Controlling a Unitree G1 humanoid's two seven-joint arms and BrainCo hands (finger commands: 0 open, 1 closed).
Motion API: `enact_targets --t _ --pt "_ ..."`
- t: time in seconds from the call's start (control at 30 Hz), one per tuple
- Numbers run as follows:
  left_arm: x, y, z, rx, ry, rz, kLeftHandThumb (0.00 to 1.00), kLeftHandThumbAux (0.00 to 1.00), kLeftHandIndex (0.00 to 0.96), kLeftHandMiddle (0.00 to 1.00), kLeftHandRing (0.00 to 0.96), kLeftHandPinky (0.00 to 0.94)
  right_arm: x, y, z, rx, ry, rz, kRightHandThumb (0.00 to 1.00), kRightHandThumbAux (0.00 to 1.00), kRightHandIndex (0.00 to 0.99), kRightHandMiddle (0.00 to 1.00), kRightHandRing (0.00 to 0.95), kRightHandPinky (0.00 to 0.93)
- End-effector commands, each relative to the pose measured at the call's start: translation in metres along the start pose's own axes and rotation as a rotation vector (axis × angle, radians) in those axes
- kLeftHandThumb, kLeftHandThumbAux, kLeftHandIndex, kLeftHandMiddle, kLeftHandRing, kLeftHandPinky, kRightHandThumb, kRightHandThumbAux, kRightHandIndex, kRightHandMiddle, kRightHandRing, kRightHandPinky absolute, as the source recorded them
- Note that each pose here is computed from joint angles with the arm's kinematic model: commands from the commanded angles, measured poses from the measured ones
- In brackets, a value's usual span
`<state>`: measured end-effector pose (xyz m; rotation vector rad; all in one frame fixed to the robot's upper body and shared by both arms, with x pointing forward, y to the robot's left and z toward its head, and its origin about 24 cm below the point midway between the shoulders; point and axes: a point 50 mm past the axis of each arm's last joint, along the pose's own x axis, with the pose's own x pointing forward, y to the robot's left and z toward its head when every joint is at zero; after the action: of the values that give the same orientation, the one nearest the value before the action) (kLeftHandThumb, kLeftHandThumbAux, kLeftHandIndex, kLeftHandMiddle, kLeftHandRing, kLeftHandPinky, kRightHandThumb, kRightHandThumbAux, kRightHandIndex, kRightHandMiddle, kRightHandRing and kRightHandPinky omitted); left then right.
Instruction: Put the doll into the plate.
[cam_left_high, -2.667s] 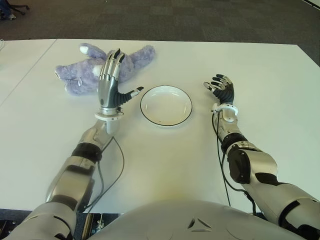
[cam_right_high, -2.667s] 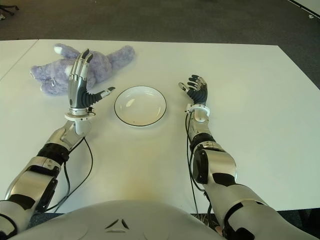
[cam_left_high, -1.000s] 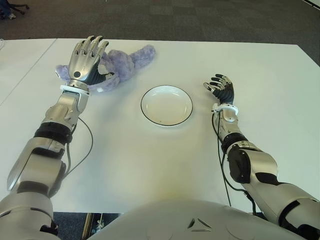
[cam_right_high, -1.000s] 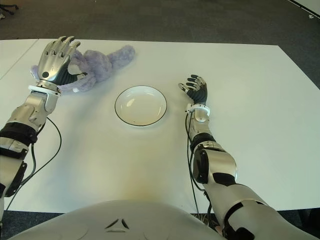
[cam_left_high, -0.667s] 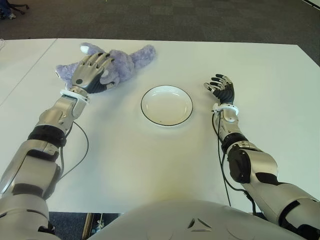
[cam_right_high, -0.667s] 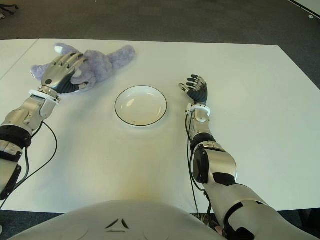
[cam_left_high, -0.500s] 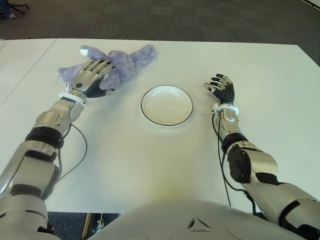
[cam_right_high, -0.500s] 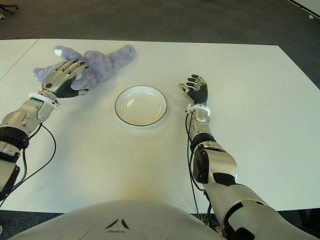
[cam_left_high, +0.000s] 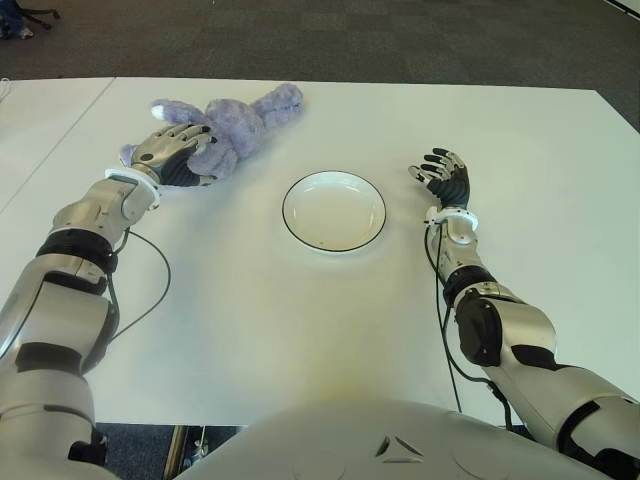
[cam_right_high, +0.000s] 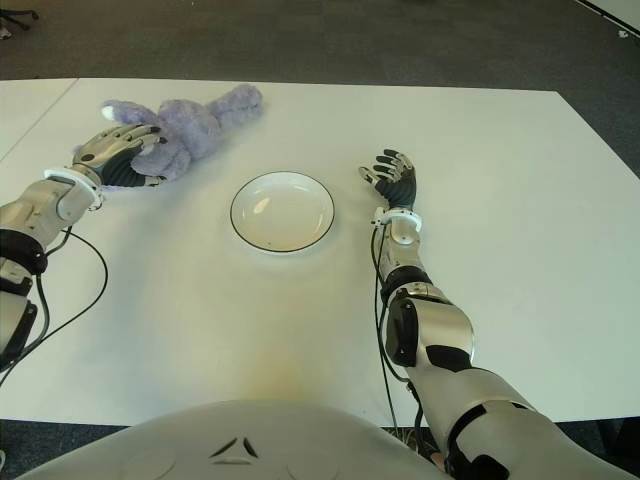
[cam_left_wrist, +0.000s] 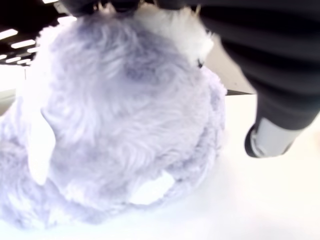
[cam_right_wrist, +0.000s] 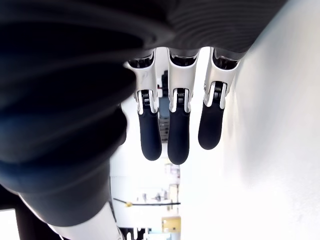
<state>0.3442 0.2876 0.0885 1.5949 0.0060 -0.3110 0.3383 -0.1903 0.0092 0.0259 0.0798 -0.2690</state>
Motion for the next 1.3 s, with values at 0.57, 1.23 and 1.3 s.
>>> enact_targets --t 0.57,1.23,1.3 --pt "-0.001 -0.059 -0.011 0.315 0.274 -0.372 0.046 0.561 0.18 0.0 0.0 0.0 -0.058 -0.021 -0.09 -0.026 0.394 -0.053 0.215 0.923 0.268 0.325 0.333 0.318" --pt "-0.017 -0.067 -0.024 0.684 0.403 -0.161 1.0 0.691 0.428 0.042 0.29 0.423 -0.059 -0.025 -0.09 -0.023 0.396 -0.062 0.237 0.921 0.284 0.331 0.338 0.342" --pt "-0.018 -0.068 -0.024 0.678 0.412 -0.158 1.0 0.716 0.292 0.04 0.294 0.418 -0.059 -0.025 -0.09 -0.026 0.395 -0.065 0.238 0.92 0.284 0.334 0.343 0.347"
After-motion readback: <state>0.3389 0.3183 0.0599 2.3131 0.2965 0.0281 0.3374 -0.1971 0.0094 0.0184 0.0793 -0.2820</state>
